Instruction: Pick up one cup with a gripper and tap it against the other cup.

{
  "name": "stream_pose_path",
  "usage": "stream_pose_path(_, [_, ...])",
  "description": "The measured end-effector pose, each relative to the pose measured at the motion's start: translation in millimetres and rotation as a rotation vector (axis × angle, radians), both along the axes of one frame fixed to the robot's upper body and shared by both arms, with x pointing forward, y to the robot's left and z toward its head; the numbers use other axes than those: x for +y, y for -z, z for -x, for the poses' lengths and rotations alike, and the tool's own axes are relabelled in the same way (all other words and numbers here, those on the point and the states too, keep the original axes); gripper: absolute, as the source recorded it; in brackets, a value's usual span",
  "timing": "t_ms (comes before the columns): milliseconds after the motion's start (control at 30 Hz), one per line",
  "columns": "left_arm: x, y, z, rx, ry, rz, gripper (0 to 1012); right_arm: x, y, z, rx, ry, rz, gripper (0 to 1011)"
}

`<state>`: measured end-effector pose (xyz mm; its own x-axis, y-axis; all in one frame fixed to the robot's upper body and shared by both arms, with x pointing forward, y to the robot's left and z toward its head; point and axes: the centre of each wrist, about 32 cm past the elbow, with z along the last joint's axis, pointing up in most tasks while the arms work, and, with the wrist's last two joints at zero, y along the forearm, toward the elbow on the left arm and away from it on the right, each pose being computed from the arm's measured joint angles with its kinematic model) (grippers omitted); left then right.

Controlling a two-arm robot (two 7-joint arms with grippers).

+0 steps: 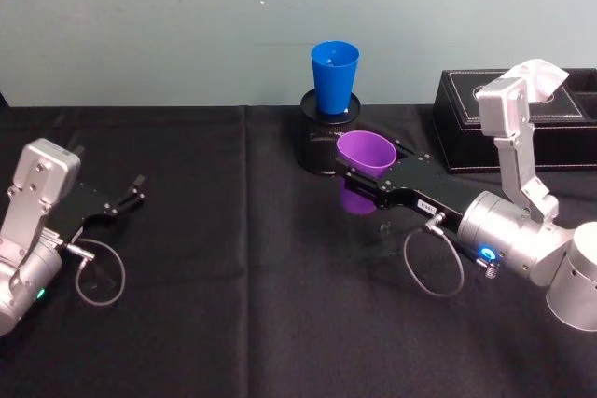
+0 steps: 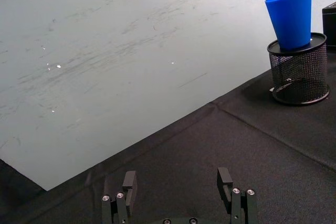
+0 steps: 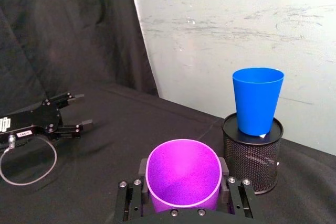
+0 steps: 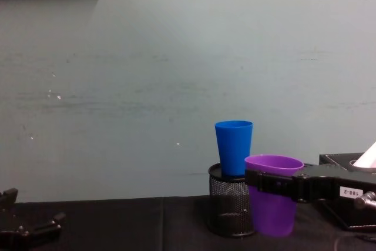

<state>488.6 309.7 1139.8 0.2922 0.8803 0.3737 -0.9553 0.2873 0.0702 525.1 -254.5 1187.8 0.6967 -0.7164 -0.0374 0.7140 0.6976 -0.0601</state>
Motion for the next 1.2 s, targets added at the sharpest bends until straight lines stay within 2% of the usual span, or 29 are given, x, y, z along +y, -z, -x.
stream_pose_path(167, [0.0, 0.0, 0.0, 0.000, 0.000, 0.000, 1000, 3.2, -3.1, -6.3, -0.003, 0.004, 0.007, 731])
stream_pose_path(300, [0.0, 0.0, 0.0, 0.000, 0.000, 0.000, 1000, 10.8, -6.3, -15.2, -0.003, 0.038, 0.028, 731])
stream_pose_path(500, [0.0, 0.0, 0.0, 0.000, 0.000, 0.000, 1000, 30.5, -10.9, -29.2, -0.005, 0.136, 0.053, 731])
stream_pose_path(733, [0.0, 0.0, 0.0, 0.000, 0.000, 0.000, 1000, 49.3, -13.4, -45.8, -0.007, 0.203, 0.065, 731])
stream_pose_path(833, [0.0, 0.0, 0.0, 0.000, 0.000, 0.000, 1000, 55.4, -13.6, -52.6, -0.001, 0.216, 0.065, 731])
stream_pose_path(1200, [0.0, 0.0, 0.0, 0.000, 0.000, 0.000, 1000, 64.4, -14.6, -71.6, 0.028, 0.246, 0.040, 731])
